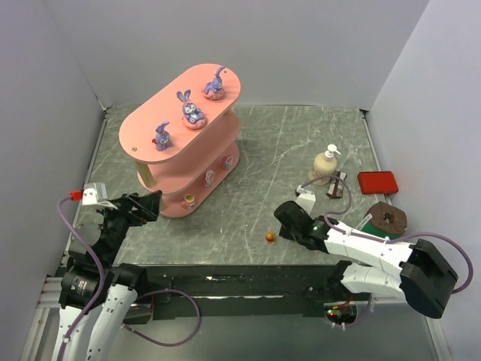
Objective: Place and organize the plastic toys onto the shelf
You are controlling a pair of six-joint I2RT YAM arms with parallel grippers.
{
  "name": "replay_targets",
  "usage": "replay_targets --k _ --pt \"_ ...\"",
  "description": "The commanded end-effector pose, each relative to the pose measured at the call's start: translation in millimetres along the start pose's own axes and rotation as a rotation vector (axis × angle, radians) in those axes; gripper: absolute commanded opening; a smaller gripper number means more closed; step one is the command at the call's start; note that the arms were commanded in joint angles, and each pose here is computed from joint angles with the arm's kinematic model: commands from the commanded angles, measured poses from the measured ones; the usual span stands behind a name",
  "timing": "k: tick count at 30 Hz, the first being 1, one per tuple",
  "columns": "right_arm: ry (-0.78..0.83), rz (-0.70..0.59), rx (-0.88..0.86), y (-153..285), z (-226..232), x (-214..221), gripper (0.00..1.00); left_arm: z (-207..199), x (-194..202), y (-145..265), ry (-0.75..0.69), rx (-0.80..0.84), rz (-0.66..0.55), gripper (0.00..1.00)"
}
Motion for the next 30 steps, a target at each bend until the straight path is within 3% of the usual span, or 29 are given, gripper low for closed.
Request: replay_targets --k 1,10,30 --pt "-0.012 -0.009 0.001 -5.4 2.3 4.1 0.06 -3.6 -3.1 0.9 0.007 0.027 -0.020 0.97" --pt "-0.012 0.051 -0.051 -22.4 12.2 17.8 0.03 -3.8 -3.2 1.8 0.009 0.029 -0.023 0.96" --pt "-0.038 0.161 -0.154 -9.4 20.6 59.0 0.02 -3.2 -3.6 1.9 0.010 0.023 -0.028 0.96"
Point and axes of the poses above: each gripper's point midway between its finger pads, its own y axis back along the fingers, its own z axis along the line the jaws close on, x = y × z, the point moved 8 cm from there along y, back along the fingers, and after that the axes turned 10 degrees about y, right-handed, at the moved point
